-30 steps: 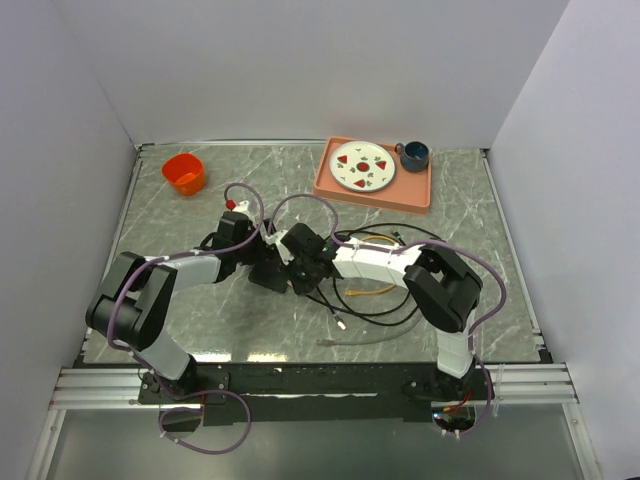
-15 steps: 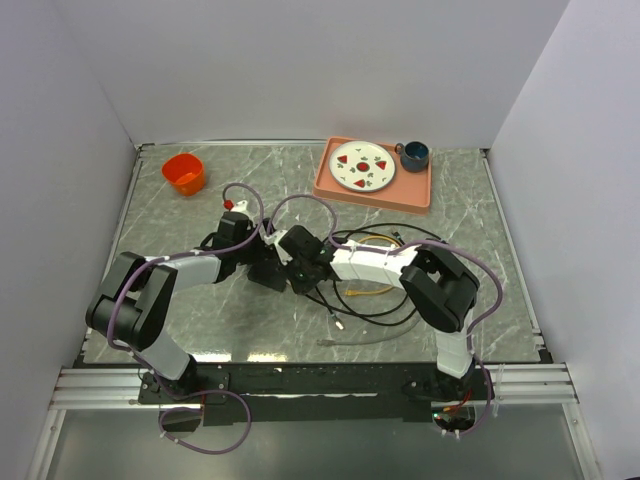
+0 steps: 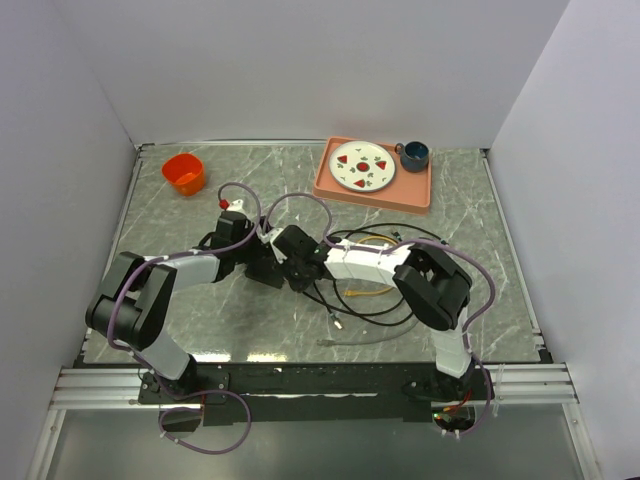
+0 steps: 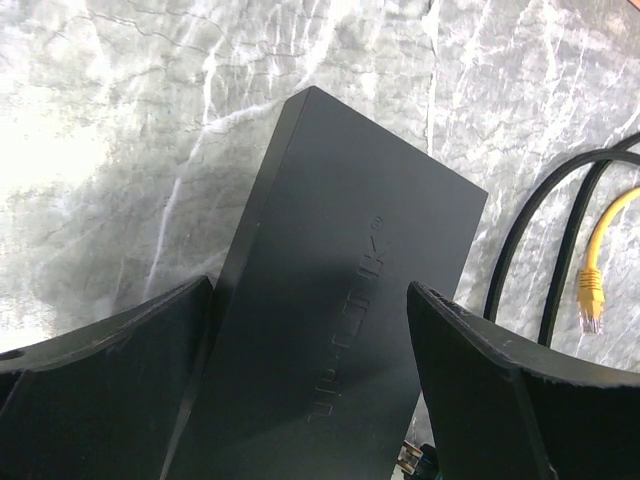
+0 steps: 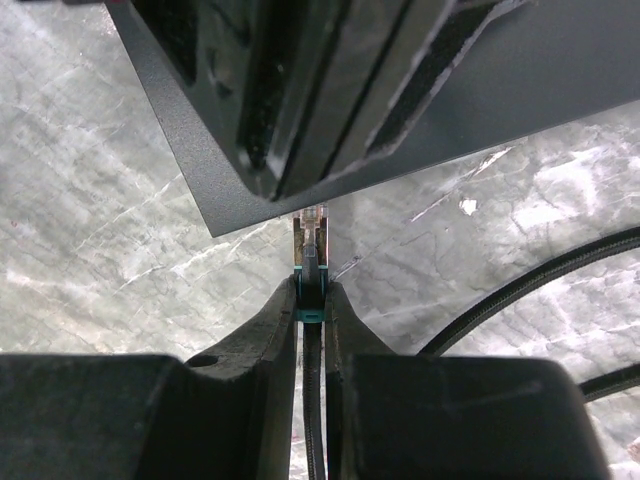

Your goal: Insert the plug into the switch port

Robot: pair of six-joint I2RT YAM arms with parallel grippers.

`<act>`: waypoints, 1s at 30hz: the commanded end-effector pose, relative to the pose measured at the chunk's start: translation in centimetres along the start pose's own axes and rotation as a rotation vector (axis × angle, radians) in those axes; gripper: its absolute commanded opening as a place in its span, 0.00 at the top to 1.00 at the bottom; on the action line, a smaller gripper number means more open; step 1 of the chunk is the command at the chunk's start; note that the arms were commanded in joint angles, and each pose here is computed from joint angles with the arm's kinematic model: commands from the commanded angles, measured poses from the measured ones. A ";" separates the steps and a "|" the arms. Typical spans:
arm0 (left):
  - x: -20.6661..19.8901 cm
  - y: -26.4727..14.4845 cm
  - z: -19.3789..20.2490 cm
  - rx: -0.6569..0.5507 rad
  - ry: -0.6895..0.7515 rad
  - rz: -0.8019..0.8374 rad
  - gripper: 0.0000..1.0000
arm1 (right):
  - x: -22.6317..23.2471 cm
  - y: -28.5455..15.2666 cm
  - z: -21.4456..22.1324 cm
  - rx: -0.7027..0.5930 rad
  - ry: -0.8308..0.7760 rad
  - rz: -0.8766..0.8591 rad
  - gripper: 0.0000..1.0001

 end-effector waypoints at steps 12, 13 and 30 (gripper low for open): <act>-2.7 -3.0 3.8 0.188 -0.002 0.128 0.01 | 2.1 3.5 2.2 0.151 -0.123 -0.073 1.00; -1.9 -3.1 3.4 0.163 -0.014 0.090 0.01 | 2.0 3.5 2.5 0.149 -0.120 -0.071 1.00; 4.1 -6.4 -1.4 -0.126 -0.068 -0.059 0.03 | 1.7 1.6 3.0 0.075 -0.081 -0.070 1.00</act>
Point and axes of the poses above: each gripper's point midway between its finger pads, its own y axis out along the fingers, its own x axis along the line the jaws close on, z = x × y, the point moved 5 cm from there along -y, back along the fingers, and after that the axes turned 8 degrees about y, right-handed, at the moved point
